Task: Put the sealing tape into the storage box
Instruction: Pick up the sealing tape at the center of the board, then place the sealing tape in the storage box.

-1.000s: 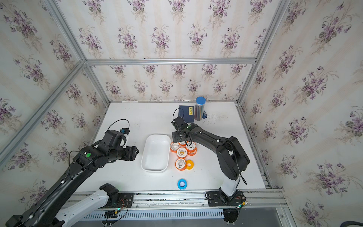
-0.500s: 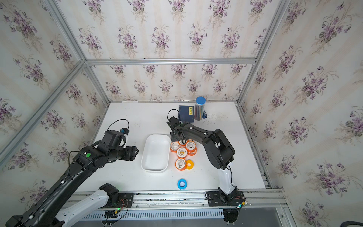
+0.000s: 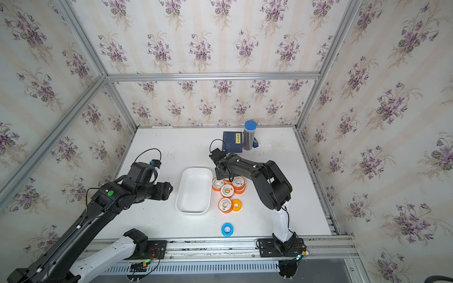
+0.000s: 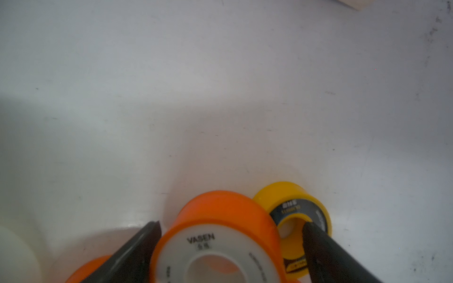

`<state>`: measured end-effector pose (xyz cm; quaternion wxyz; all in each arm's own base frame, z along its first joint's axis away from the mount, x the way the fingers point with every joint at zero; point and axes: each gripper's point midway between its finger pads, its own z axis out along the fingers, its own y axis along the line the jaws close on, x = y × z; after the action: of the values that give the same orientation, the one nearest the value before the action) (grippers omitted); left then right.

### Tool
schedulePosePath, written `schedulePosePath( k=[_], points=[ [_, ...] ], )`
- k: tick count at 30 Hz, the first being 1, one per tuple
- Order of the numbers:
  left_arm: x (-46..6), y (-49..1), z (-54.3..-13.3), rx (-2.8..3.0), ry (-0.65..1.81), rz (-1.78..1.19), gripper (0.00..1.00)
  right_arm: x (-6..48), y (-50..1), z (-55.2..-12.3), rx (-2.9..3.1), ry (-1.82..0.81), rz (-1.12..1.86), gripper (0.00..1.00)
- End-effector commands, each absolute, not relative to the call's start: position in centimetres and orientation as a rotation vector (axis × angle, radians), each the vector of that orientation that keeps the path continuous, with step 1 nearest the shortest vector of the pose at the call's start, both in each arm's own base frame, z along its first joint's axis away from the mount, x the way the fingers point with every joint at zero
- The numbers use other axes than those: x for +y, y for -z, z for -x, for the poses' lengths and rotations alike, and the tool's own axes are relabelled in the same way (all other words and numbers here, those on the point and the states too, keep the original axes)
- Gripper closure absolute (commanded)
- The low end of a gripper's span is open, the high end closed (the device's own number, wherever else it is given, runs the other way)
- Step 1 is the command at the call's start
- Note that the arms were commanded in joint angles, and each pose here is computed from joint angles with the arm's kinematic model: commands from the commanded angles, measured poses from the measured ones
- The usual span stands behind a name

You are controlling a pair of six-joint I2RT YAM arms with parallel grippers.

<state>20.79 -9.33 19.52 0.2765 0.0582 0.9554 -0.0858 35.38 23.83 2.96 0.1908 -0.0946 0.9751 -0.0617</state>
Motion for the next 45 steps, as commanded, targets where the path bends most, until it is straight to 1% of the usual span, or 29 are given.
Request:
schedulePosePath(
  k=[1,5,10,16,20,27,33,38,45],
  points=[
    [-9.3,-19.5,-21.0,2.563,0.221,-0.152,0.18,23.8,-2.8,-35.1,2.751,0.175,0.269,0.09],
    [-9.2,-19.5,-21.0,2.565,0.215,-0.150,0.18,24.2,-3.0,-35.1,2.754,0.144,0.273,0.19],
    [-9.3,-19.5,-21.0,2.563,0.221,-0.152,0.18,24.7,-3.7,-35.1,2.748,0.104,0.273,0.28],
    [-9.2,-19.5,-21.0,2.563,0.216,-0.149,0.18,25.3,-5.8,-35.5,2.714,0.042,0.271,0.34],
    [-9.1,-19.6,-21.0,2.558,0.213,-0.143,0.18,26.2,-8.2,-35.4,2.688,-0.035,0.288,0.37],
    [-9.0,-19.8,-21.0,2.549,0.211,-0.139,0.18,29.3,-12.5,-33.5,2.631,-0.202,0.381,0.38],
    [-8.8,-20.4,-20.9,2.523,0.218,-0.131,0.18,34.8,-14.5,-30.7,2.595,-0.404,0.489,0.38],
    [-8.4,-21.2,-20.6,2.473,0.223,-0.110,0.18,39.2,-13.5,-29.3,2.597,-0.495,0.559,0.39],
    [-7.7,-21.7,-20.4,2.432,0.212,-0.077,0.18,42.0,-10.1,-29.7,2.631,-0.495,0.547,0.40]
  ],
)
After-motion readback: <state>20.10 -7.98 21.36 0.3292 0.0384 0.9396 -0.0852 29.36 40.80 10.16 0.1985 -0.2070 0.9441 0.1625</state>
